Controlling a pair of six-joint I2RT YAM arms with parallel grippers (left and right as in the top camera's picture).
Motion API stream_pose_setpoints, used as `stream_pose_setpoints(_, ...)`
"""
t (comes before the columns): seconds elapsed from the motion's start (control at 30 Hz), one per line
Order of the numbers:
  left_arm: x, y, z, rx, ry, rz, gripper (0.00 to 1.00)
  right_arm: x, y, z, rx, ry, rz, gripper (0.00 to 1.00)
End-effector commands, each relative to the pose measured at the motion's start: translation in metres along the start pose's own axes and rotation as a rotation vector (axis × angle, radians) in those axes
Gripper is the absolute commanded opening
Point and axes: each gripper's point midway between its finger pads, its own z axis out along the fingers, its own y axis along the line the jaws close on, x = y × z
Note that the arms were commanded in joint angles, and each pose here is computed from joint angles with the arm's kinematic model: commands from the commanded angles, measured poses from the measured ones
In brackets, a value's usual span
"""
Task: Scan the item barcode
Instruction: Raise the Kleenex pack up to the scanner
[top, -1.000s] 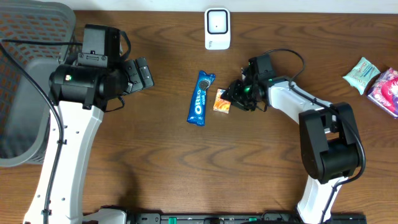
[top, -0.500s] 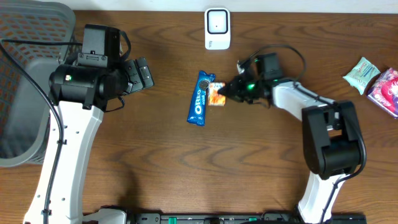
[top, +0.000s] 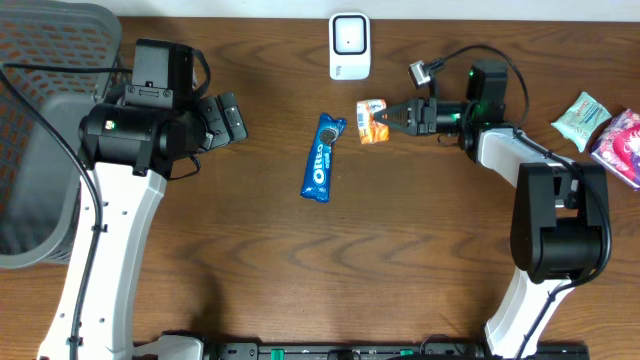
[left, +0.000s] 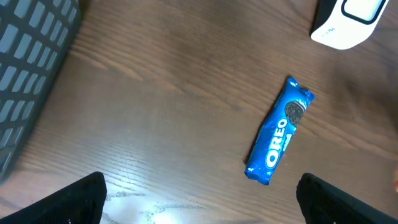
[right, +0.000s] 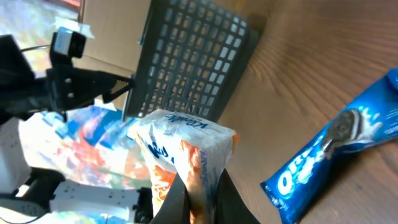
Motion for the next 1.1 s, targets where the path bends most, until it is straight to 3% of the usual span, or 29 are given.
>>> stream_pose_setpoints(0.0, -0.002, 0.003, -0.001, -0.013, -0.009, 0.013, 0.98, 0.0, 0.012, 0.0, -0.048, 0.038, 0.049, 0.01)
stream_pose_setpoints(0.2, -0.002, 0.003, -0.001, -0.013, -0.009, 0.013, 0.98, -0.032, 0.003, 0.003, 0.054, -0.112, 0.13, 0.01)
stream_pose_setpoints(0.33, -0.002, 0.003, -0.001, -0.013, -0.009, 0.013, 0.98, -0.079, 0.017, 0.001, 0.097, -0.285, -0.01, 0.02)
stream_pose_setpoints(0.47, -0.002, 0.003, -0.001, -0.013, -0.009, 0.013, 0.98, -0.13, 0.018, -0.012, 0.207, -0.444, -0.023, 0.02)
stream_pose_setpoints(0.57, -0.002, 0.003, -0.001, -0.013, -0.009, 0.013, 0.98, -0.16, 0.006, -0.02, 0.406, -0.522, -0.025, 0.01)
stream_pose_setpoints(0.7, -0.002, 0.003, -0.001, -0.013, -0.009, 0.013, 0.98, -0.184, -0.007, -0.044, 0.853, -0.598, -0.095, 0.01)
stream_pose_setpoints(0.8, -0.002, 0.003, -0.001, -0.013, -0.009, 0.013, 0.98, -0.196, 0.006, -0.058, 1.175, -0.636, -0.254, 0.01)
stream_pose_setpoints(1.07, -0.002, 0.003, -0.001, -0.013, -0.009, 0.013, 0.98, -0.208, 0.016, -0.018, 1.548, -0.591, -0.68, 0.01)
